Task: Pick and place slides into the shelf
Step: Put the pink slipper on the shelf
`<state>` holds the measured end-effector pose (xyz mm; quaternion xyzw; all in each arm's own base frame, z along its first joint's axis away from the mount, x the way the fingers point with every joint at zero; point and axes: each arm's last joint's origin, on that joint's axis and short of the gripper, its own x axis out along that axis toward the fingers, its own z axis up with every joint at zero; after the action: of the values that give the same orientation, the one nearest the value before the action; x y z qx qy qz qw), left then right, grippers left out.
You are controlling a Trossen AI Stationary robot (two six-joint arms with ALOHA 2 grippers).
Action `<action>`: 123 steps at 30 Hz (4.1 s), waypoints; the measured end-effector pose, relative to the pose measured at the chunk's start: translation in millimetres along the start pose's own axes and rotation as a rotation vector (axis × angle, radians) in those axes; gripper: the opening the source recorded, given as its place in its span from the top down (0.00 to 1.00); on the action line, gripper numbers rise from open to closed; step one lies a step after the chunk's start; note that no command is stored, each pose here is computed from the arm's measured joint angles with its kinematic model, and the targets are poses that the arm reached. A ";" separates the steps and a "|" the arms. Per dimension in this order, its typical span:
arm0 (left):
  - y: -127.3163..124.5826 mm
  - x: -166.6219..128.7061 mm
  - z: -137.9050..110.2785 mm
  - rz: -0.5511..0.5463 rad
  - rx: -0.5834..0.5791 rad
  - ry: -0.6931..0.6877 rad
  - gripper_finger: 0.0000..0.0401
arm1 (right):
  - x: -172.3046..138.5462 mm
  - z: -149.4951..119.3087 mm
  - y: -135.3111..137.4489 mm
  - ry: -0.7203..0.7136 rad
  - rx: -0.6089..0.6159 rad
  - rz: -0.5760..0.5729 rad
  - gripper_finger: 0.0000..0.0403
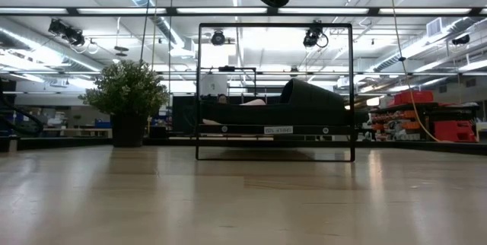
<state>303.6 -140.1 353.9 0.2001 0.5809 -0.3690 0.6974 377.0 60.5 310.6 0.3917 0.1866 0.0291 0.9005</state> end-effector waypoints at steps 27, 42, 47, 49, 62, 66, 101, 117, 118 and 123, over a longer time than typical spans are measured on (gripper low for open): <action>3.6 -1.2 -2.7 0.152 -0.136 0.058 0.81 | 13.3 -1.8 -13.2 0.023 -0.037 -0.015 0.84; -2.0 -45.5 -32.9 0.548 -0.379 0.047 0.64 | -1.8 19.3 -25.3 -0.054 -0.013 -0.118 0.84; -6.1 -74.1 -54.2 0.698 -0.568 -0.055 0.62 | -30.9 53.8 -32.4 -0.204 -0.005 -0.174 0.85; -7.1 -84.9 -63.7 0.742 -0.670 -0.111 0.63 | -47.5 70.9 -39.1 -0.282 -0.004 -0.224 0.85; -4.2 -118.5 -96.6 1.039 -1.105 -0.346 0.71 | -150.9 149.9 -115.0 -0.484 0.082 -0.460 0.85; 0.2 -121.1 -98.6 1.102 -1.161 -0.382 0.72 | -155.7 159.2 -142.5 -0.472 0.149 -0.477 0.85; 64.6 -175.4 -101.9 1.392 -1.116 -0.755 0.89 | -141.4 163.4 -221.3 -0.513 0.391 -0.587 0.85; 105.3 -178.7 -109.9 1.166 -0.923 -1.042 0.96 | -139.5 124.2 -260.5 -0.504 0.526 -0.600 0.85; 107.7 -175.1 -109.6 1.167 -0.922 -1.046 0.95 | -140.1 123.9 -261.3 -0.505 0.527 -0.603 0.85; 119.1 -155.7 -107.0 1.104 -0.906 -1.054 0.96 | -146.7 120.7 -270.2 -0.499 0.550 -0.615 0.85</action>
<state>313.5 56.7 459.0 -0.0395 0.0952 0.2412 0.9650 258.7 -239.3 238.3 0.5368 0.0726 -0.3839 0.7478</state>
